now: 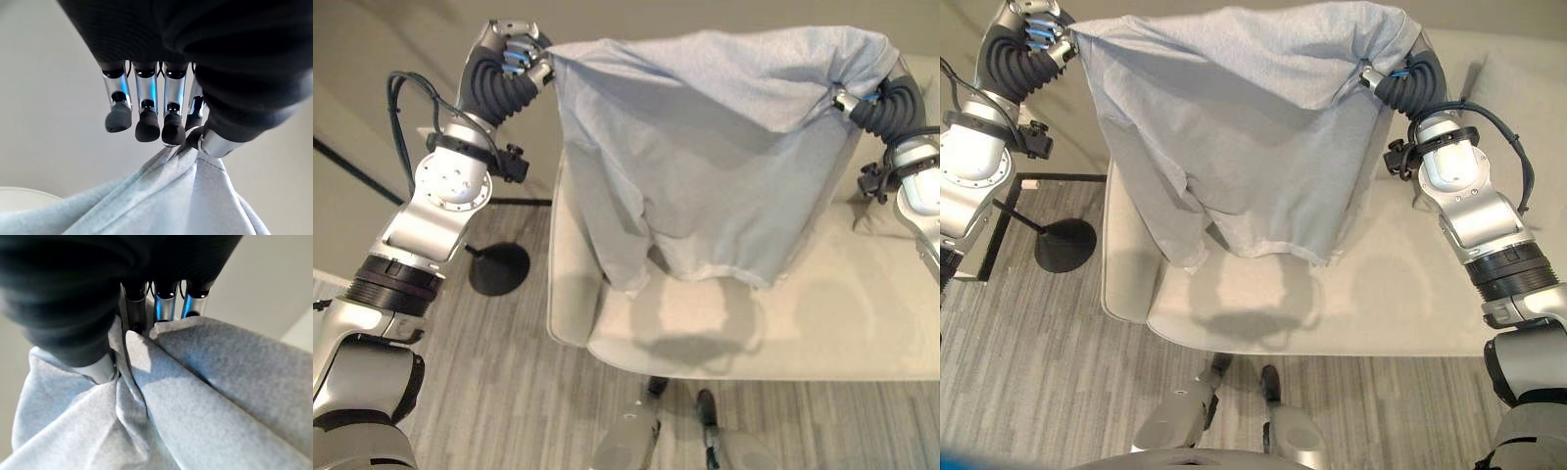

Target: Hang the clothes on the sofa on the clothes rack.

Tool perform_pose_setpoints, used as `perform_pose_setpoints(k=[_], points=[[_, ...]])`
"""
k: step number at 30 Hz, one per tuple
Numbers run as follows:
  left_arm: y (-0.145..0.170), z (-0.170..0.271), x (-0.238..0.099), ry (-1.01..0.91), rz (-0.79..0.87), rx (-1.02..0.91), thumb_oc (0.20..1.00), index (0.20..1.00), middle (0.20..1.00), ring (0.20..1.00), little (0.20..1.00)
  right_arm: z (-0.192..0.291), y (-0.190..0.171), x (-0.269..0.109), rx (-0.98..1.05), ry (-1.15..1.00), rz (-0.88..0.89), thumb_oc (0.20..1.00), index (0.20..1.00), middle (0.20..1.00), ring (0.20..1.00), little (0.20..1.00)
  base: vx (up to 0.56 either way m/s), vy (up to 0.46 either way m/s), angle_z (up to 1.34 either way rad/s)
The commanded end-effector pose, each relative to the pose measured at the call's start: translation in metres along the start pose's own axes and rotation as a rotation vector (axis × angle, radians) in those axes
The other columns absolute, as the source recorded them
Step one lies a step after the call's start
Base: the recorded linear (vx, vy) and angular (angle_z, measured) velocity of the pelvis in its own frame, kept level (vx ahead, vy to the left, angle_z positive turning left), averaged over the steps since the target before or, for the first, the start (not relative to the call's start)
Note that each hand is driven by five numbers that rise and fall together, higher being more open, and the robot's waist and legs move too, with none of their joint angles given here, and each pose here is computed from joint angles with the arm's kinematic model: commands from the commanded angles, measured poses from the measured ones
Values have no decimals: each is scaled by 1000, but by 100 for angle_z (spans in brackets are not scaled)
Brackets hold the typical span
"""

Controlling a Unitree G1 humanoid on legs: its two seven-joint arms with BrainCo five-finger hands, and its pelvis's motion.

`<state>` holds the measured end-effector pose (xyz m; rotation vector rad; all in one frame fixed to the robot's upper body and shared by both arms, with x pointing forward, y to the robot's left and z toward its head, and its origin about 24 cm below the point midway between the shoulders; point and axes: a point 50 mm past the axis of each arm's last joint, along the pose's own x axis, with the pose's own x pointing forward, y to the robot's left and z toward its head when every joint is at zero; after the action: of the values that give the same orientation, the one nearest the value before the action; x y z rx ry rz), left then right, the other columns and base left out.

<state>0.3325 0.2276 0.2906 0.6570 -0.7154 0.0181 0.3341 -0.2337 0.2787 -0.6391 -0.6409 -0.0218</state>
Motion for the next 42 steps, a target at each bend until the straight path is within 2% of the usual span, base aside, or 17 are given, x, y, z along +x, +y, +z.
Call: perform_pose_setpoints(k=[1, 10, 18, 25, 35, 39, 42], points=[[7, -22, -22, 65, 35, 29, 200, 200, 200, 200, 200, -4, -8, -14, -43, -28, -26, 200, 200, 200, 200, 200, -130, -101, 57], [18, -33, -50, 109, 82, 45, 200, 200, 200, 200, 200, 13, -11, -20, -93, -124, -58, 200, 200, 200, 200, 200, -101, 10, 62], [17, -33, -59, 103, 80, 39, 200, 200, 200, 200, 200, 26, -10, -24, -212, -193, -47, 200, 200, 200, 200, 200, 45, 172, 50], [24, -18, -47, 23, 77, 72, 200, 200, 200, 200, 200, 52, -11, -17, -395, -324, -70, 200, 200, 200, 200, 200, 57, 287, 74], [21, 10, -19, -114, 66, 92, 200, 200, 200, 200, 200, 58, -1, -4, -436, -346, -150, 200, 200, 200, 200, 200, -9, 403, 17], [10, 20, -11, -156, 40, 61, 200, 200, 200, 200, 200, 60, -1, -3, -493, -355, -135, 200, 200, 200, 200, 200, -15, 303, -25], [-8, 9, -14, -106, 15, 19, 200, 200, 200, 200, 200, 38, -7, -18, -558, -263, -81, 200, 200, 200, 200, 200, 68, 147, 34]])
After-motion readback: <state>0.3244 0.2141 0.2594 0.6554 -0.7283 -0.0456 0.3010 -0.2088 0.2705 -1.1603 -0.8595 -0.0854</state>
